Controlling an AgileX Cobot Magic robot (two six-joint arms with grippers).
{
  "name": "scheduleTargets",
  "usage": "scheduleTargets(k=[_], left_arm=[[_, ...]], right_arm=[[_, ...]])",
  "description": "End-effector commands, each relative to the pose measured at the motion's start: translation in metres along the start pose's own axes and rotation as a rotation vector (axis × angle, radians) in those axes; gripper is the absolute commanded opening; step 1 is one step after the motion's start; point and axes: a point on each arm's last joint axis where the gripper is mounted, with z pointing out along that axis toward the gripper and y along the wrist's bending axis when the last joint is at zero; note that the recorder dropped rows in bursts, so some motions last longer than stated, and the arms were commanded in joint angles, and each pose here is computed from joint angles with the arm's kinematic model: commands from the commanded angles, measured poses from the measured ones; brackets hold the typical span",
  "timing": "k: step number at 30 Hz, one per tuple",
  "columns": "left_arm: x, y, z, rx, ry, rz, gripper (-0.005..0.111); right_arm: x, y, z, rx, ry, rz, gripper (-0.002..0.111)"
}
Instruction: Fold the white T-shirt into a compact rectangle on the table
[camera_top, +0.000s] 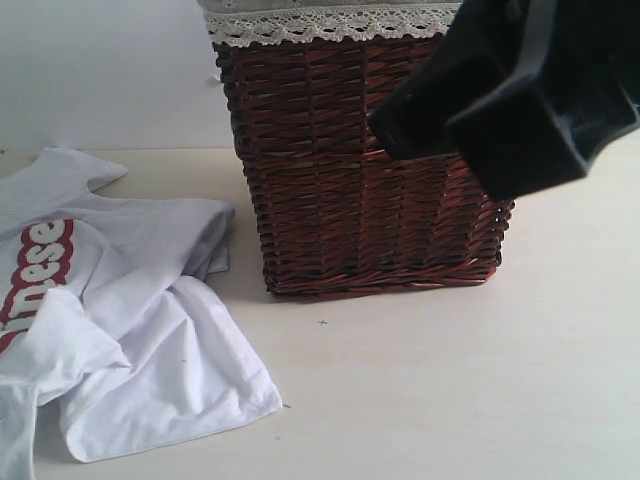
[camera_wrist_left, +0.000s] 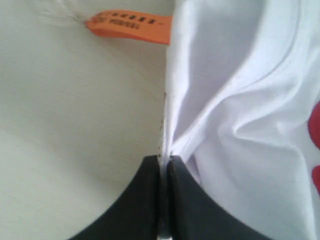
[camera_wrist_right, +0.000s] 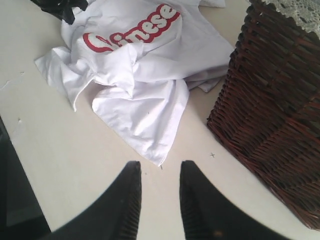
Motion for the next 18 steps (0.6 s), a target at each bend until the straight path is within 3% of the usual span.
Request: scheduleTargets(k=[1,5,8,10,13,18], left_arm=[[-0.016,0.004,-0.026,-0.062,-0.032,0.039,0.0],[-0.032,0.013,-0.045,-0.201,-0.015,0.116,0.0],[-0.043,0.027,-0.057,-0.378,-0.059,0.073,0.0],[-0.051,0.031,-0.062,-0.43,-0.114,0.075,0.0],[-0.065,0.031,-0.07,-0.447,-0.219,0.04,0.0],[-0.076,0.024,-0.072,-0.374,-0.332,0.041,0.0]], right_arm=[[0.0,0.001,-0.001,-0.017,-0.005,-0.001,0.029],[0.0,0.001,-0.001,-0.017,-0.005,-0.005,0.029],[0.0,0.001,-0.001,-0.017,-0.005,-0.005,0.029],[0.0,0.001,-0.001,-0.017,-0.005,-0.005,0.029],[0.0,0.001,-0.001,-0.017,-0.005,-0.005,0.029],[0.0,0.001,-0.001,-0.017,-0.005,-0.005,0.029]])
